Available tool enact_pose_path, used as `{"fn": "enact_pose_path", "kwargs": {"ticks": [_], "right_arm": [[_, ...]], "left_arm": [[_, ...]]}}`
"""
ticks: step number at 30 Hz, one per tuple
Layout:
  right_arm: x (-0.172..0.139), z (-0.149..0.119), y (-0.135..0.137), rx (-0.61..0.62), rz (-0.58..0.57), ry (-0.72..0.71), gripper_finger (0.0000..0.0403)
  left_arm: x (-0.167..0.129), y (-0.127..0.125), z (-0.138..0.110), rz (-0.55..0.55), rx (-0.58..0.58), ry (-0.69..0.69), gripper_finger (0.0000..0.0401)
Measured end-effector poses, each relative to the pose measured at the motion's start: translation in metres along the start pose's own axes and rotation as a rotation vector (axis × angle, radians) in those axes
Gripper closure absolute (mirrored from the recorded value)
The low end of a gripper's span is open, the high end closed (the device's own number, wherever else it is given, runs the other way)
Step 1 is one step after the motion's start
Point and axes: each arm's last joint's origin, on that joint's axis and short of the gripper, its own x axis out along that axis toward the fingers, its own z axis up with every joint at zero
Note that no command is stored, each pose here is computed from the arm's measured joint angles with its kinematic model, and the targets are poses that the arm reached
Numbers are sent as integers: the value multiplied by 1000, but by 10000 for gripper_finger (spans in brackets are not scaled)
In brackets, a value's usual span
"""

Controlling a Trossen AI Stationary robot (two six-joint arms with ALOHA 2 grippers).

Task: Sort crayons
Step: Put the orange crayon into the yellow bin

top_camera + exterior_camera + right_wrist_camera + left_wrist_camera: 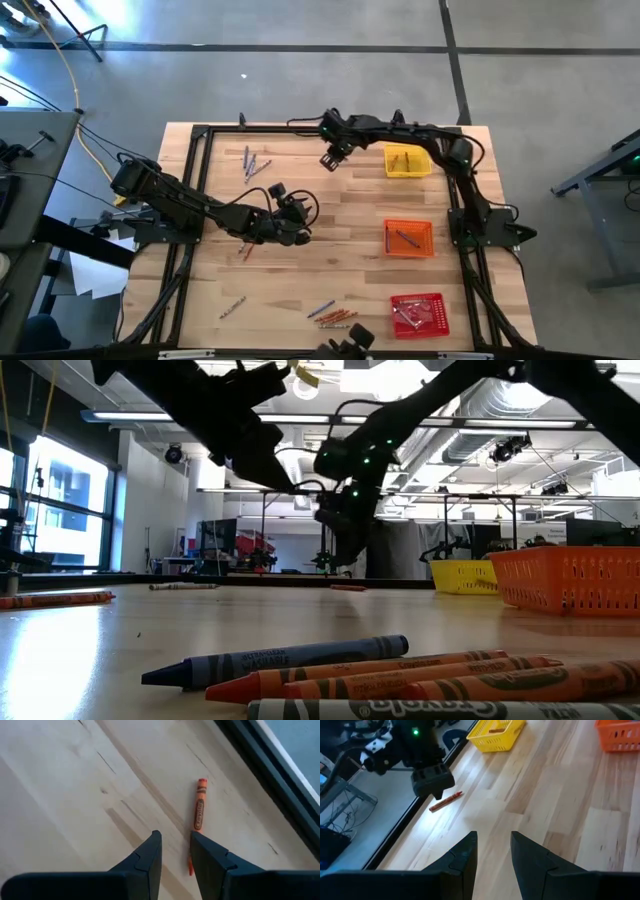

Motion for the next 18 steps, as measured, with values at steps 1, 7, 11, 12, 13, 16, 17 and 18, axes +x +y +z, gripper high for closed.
{"fn": "enact_pose_path", "kwargs": {"ticks": [1,7,11,12,13,16,17,18], "right_arm": [[2,4,0,-5,-2,8,309],[17,13,-12,-31,-17,84,309],[22,14,-25,-27,-1,112,309],[23,14,-28,-21,3,113,309],[25,14,-31,-12,19,116,309],[26,14,-39,10,86,118,309],[26,14,-41,10,99,114,309],[26,14,-43,7,104,115,309]], "left_arm": [[0,0,0,0,-1,3,298],[0,0,-3,3,15,24,298],[0,1,-4,4,25,32,298],[0,1,-4,4,26,32,298],[0,1,-5,4,28,34,298],[0,1,-5,5,38,36,298],[0,1,-5,5,39,37,298],[0,1,-5,5,40,37,298]]}}
